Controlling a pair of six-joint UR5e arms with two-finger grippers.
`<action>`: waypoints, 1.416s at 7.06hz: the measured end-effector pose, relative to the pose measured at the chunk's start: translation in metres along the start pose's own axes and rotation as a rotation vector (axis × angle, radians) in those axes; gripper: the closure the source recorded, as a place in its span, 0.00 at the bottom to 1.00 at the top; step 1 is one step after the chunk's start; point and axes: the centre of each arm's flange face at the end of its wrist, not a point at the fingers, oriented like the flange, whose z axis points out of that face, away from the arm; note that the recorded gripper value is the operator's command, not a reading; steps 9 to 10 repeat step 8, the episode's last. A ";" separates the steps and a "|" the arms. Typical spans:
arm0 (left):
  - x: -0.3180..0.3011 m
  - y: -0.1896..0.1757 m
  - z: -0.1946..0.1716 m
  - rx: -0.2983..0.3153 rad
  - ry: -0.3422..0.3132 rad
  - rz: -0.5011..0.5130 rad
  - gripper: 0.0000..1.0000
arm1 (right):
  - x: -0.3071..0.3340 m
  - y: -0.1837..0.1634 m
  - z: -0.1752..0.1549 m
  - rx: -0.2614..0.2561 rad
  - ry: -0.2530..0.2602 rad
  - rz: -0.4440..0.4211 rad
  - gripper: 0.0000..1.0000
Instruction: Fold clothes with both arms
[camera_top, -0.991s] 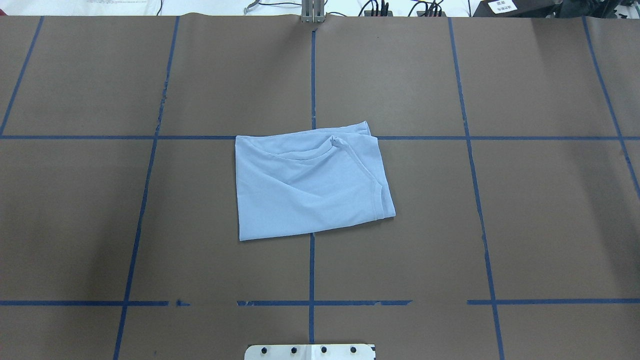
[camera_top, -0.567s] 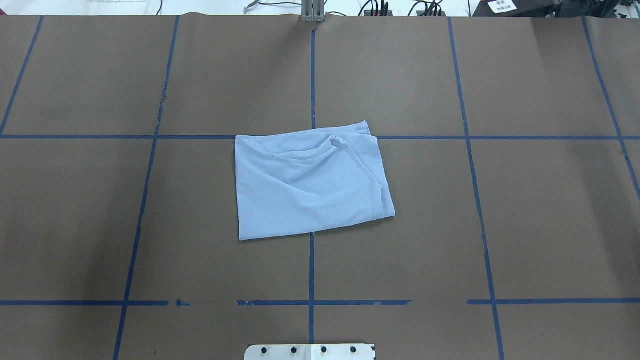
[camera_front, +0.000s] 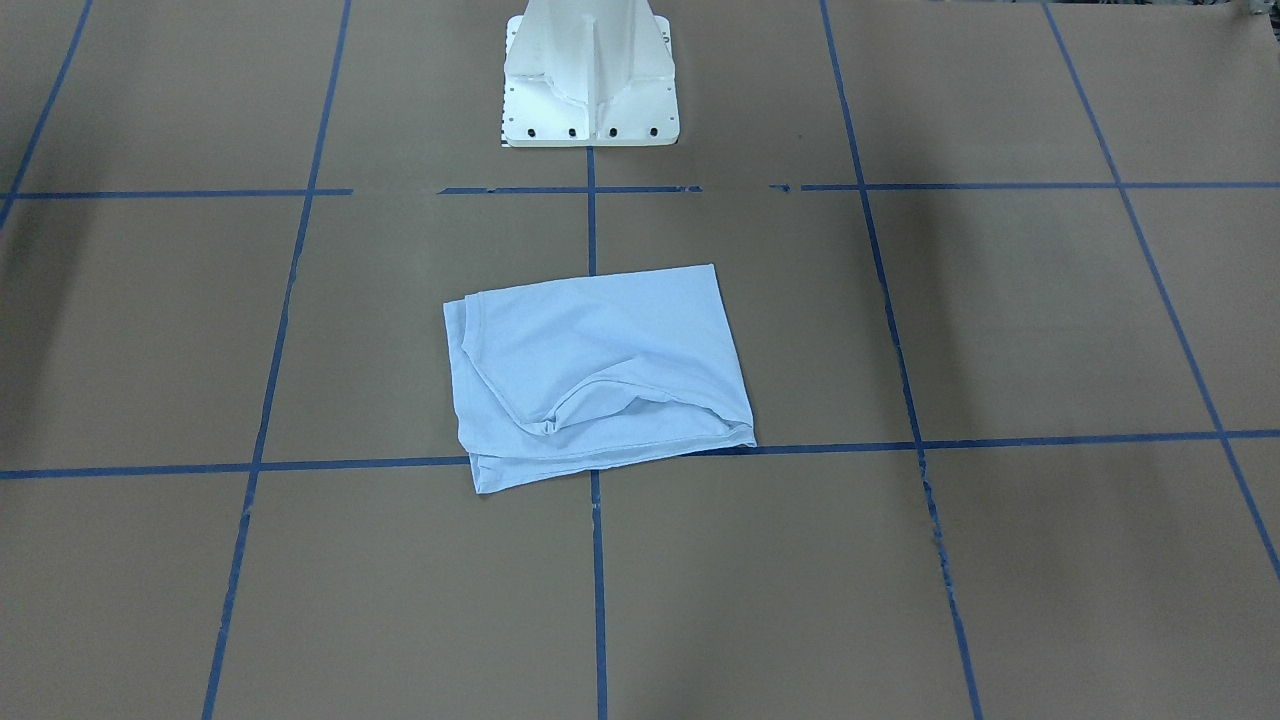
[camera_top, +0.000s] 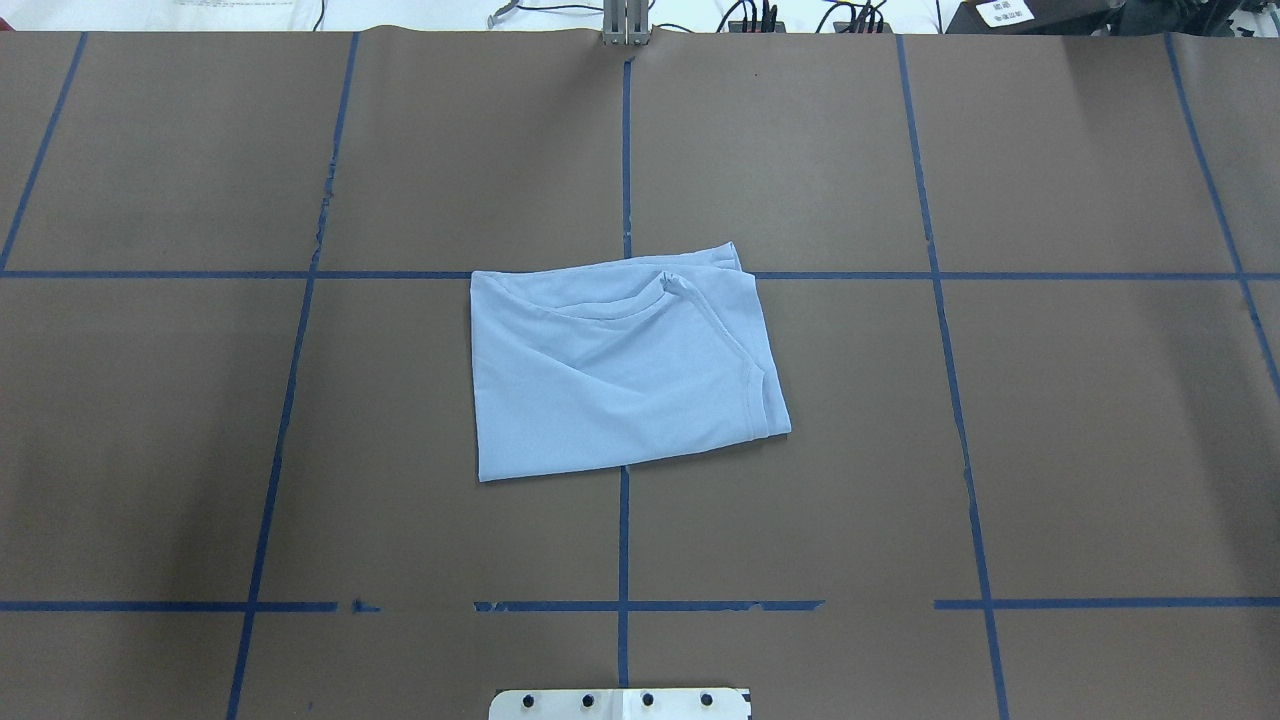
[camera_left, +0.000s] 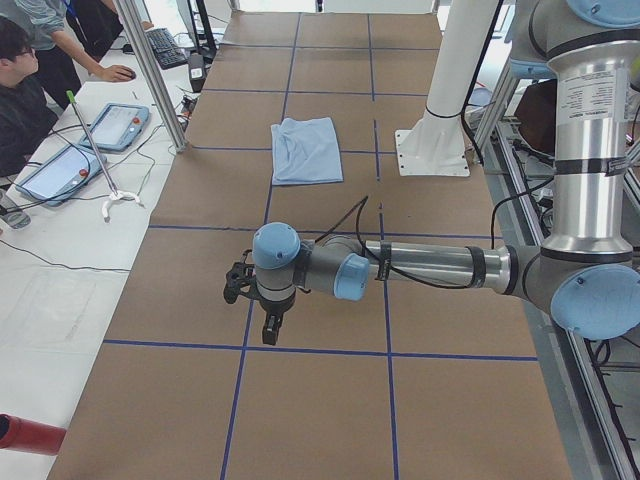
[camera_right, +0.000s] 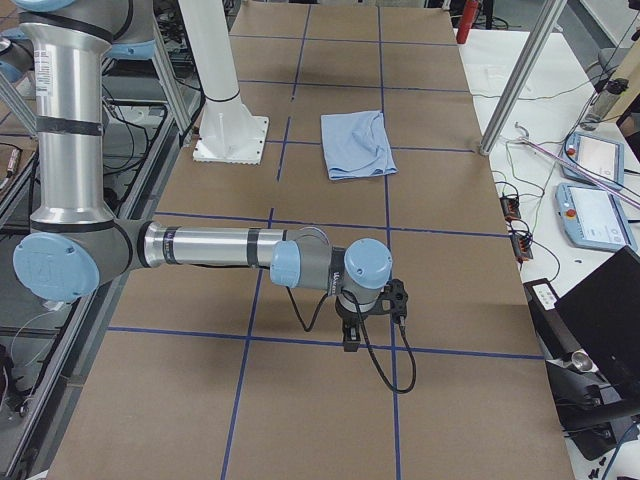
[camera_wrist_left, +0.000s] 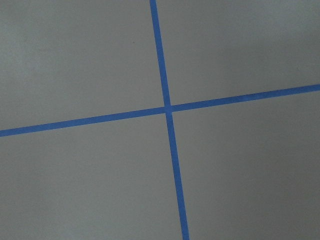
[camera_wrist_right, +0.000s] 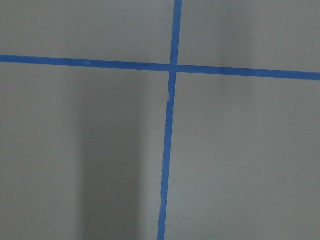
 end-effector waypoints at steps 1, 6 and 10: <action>0.001 0.000 0.001 0.000 0.001 -0.002 0.00 | 0.000 0.000 0.000 0.000 0.000 0.000 0.00; 0.001 -0.001 0.000 0.002 -0.001 -0.023 0.00 | -0.003 -0.003 -0.005 0.010 -0.001 -0.003 0.00; 0.001 -0.001 0.000 0.002 -0.001 -0.023 0.00 | -0.003 -0.004 -0.006 0.013 -0.001 -0.003 0.00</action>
